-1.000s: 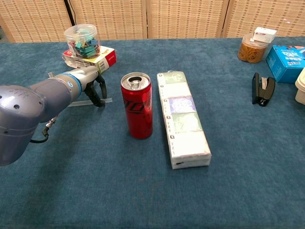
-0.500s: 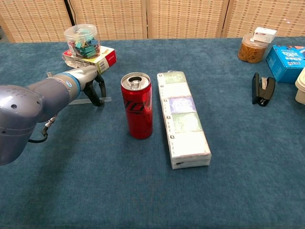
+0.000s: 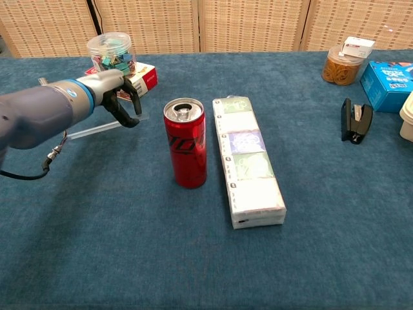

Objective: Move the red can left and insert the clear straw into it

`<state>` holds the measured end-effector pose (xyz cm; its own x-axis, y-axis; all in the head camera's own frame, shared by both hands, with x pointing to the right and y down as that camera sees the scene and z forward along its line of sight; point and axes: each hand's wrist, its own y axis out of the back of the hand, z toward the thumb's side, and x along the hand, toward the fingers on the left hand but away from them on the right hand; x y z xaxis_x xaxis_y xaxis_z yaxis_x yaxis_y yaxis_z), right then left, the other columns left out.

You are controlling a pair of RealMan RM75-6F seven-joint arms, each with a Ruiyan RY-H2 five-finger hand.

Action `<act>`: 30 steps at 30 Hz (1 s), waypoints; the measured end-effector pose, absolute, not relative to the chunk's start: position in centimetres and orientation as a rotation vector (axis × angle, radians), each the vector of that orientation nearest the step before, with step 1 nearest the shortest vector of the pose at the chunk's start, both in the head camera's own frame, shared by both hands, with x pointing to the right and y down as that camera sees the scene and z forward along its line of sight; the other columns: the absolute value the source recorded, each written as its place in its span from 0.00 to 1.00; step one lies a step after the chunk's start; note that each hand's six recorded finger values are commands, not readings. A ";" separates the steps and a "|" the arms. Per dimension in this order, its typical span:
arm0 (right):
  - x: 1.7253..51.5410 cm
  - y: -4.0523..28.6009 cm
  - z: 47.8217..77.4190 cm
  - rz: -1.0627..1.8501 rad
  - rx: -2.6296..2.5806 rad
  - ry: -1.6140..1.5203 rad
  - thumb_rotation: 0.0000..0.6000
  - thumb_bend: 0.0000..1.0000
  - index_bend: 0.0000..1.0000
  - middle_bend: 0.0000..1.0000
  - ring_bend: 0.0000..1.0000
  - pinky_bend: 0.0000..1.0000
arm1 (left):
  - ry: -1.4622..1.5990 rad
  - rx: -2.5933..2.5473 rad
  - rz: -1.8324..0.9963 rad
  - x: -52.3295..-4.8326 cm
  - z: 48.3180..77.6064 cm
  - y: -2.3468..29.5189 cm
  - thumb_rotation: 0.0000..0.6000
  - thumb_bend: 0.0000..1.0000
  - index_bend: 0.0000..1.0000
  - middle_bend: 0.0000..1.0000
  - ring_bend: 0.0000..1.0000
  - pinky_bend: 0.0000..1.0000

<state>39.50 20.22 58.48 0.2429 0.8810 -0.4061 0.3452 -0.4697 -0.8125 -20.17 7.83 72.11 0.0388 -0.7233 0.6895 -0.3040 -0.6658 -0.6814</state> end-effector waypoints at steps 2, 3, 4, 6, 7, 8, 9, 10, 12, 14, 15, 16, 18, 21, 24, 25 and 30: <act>39.4 20.3 58.5 1.196 -1.939 -1.113 1.00 0.07 0.01 0.00 0.00 0.00 | 1.066 -2.013 -1.603 -20.1 70.9 7.7 1.00 0.37 0.55 0.00 0.00 0.00; 39.4 20.3 58.6 1.196 -1.940 -1.113 1.00 0.07 0.01 0.00 0.00 0.00 | 1.076 -2.027 -1.575 -20.2 70.3 7.7 1.00 0.37 0.55 0.00 0.00 0.00; 39.4 20.3 58.6 1.196 -1.939 -1.111 1.00 0.07 0.01 0.00 0.00 0.00 | 1.091 -2.046 -1.536 -20.2 69.5 7.6 1.00 0.37 0.55 0.00 0.00 0.00; 39.3 20.3 58.6 1.197 -1.938 -1.109 1.00 0.07 0.01 0.00 0.00 0.00 | 1.114 -2.073 -1.478 -20.3 68.2 7.6 1.00 0.37 0.55 0.00 0.00 0.00; 39.3 20.3 58.6 1.197 -1.937 -1.108 1.00 0.07 0.01 0.00 0.00 0.00 | 1.129 -2.088 -1.438 -20.4 67.3 7.6 1.00 0.37 0.55 0.00 0.00 0.00; 39.3 20.3 58.6 1.198 -1.937 -1.106 1.00 0.07 0.01 0.00 0.00 0.00 | 1.141 -2.100 -1.408 -20.5 66.7 7.6 1.00 0.37 0.55 0.00 0.00 0.00; 39.3 20.3 58.7 1.199 -1.937 -1.105 1.00 0.07 0.01 0.00 0.00 0.00 | 1.152 -2.111 -1.379 -20.6 66.0 7.6 1.00 0.37 0.55 0.00 0.00 0.00; 39.2 20.4 58.7 1.199 -1.937 -1.104 1.00 0.07 0.01 0.00 0.00 0.00 | 1.168 -2.124 -1.341 -20.7 65.2 7.6 1.00 0.37 0.55 0.00 0.00 0.00; 39.2 20.4 58.7 1.201 -1.937 -1.101 1.00 0.07 0.01 0.00 0.00 0.00 | 1.189 -2.142 -1.288 -21.1 63.9 7.8 1.00 0.37 0.55 0.00 0.00 0.00; 39.1 20.5 58.8 1.201 -1.937 -1.098 1.00 0.07 0.01 0.00 0.00 0.00 | 1.209 -2.157 -1.237 -21.6 62.6 7.9 1.00 0.37 0.55 0.00 0.00 0.00; 39.1 20.5 58.8 1.202 -1.938 -1.096 1.00 0.07 0.01 0.00 0.00 0.00 | 1.216 -2.162 -1.218 -21.8 62.0 7.9 1.00 0.37 0.55 0.00 0.00 0.00; 39.0 20.5 58.8 1.202 -1.938 -1.095 1.00 0.07 0.01 0.00 0.00 0.00 | 1.228 -2.171 -1.191 -22.0 61.3 8.0 1.00 0.37 0.55 0.00 0.00 0.00; 39.0 20.5 58.8 1.203 -1.938 -1.092 1.00 0.07 0.01 0.00 0.00 0.00 | 1.244 -2.185 -1.152 -22.3 60.3 8.1 1.00 0.37 0.55 0.00 0.00 0.00; 38.9 20.6 58.9 1.203 -1.938 -1.088 1.00 0.07 0.01 0.00 0.00 0.00 | 1.271 -2.212 -1.089 -22.9 58.8 8.3 1.00 0.37 0.55 0.00 0.00 0.00; 38.8 20.6 58.9 1.204 -1.937 -1.085 1.00 0.07 0.01 0.00 0.00 0.00 | 1.300 -2.257 -1.024 -23.1 57.6 8.6 1.00 0.37 0.55 0.00 0.00 0.00; 38.8 20.6 58.9 1.204 -1.937 -1.084 1.00 0.07 0.01 0.00 0.00 0.00 | 1.310 -2.275 -0.999 -23.3 57.0 8.7 1.00 0.37 0.55 0.00 0.00 0.00; 38.7 20.7 59.0 1.207 -1.937 -1.077 1.00 0.07 0.01 0.00 0.00 0.00 | 1.331 -2.352 -0.903 -23.8 55.0 9.2 1.00 0.38 0.55 0.00 0.00 0.00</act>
